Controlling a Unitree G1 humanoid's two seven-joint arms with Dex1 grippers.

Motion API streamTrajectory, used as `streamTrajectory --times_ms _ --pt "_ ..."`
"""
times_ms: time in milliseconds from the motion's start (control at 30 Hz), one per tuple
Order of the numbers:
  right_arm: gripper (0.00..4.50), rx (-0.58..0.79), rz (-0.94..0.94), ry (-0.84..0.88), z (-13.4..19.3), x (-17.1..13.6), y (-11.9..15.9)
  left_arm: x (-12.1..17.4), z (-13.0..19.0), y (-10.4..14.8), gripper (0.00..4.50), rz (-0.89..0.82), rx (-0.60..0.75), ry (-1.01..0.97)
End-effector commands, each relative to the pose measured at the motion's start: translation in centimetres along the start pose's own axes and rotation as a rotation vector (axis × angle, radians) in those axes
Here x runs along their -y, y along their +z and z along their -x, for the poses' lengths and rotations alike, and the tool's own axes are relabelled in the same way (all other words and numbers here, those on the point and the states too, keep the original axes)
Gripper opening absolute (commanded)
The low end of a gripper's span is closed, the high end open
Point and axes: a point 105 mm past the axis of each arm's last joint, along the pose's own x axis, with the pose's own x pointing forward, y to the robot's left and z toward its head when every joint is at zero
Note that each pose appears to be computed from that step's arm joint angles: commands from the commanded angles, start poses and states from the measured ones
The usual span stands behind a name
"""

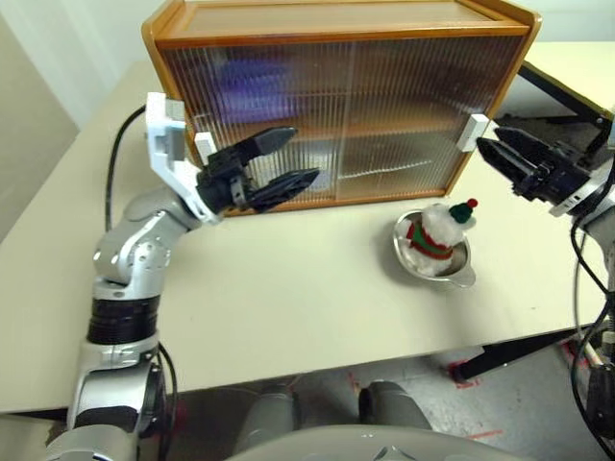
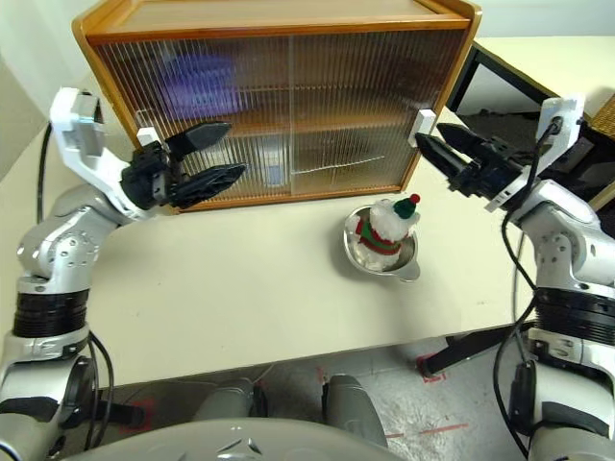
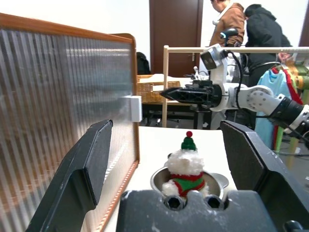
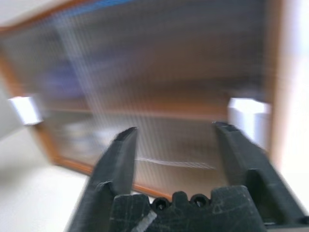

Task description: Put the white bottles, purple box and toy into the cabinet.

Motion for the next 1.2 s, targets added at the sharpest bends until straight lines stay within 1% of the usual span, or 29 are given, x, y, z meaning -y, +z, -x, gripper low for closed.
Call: streamTrajectory --times_ms 33,67,133,200,300,467,600,833,1200 --pt "1.95 -0.072 0.065 -0.107 -0.5 2.1 -0.2 0.0 0.3 0.2 4.5 0.01 -0.007 -0.018" --pt "1.6 -0.097 0.076 -0.142 -0.6 2.8 -0.5 0.0 0.3 0.3 4.5 0.007 -0.005 -0.014" --pt "0.76 -0.166 0.082 -0.242 -0.9 4.5 -1.1 0.0 0.4 0.2 4.5 0.007 -0.004 0.001" --pt "0.04 -0.188 0.105 -0.294 -1.3 5.4 -1.0 0.0 0.5 0.2 4.5 0.006 0.0 0.013" --pt "0.04 -0.224 0.131 -0.333 -2.1 6.1 -1.0 0.1 0.5 0.0 4.5 -0.002 0.004 0.031" --pt "0.04 -0.253 0.096 -0.32 -2.8 6.2 -1.3 0.3 0.5 0.0 4.5 -0.006 0.007 0.048" --pt "0.04 -0.28 0.072 -0.32 -4.1 6.1 -1.8 -0.1 0.8 -0.4 4.5 -0.061 -0.014 0.126" --pt "0.04 -0.312 0.07 -0.332 -4.8 6.3 -2.3 -0.4 0.8 -0.6 4.5 -0.116 -0.036 0.181" --pt "0.04 -0.333 0.057 -0.287 -6.1 4.9 -3.1 -0.4 0.7 -0.8 4.5 -0.132 -0.042 0.199"
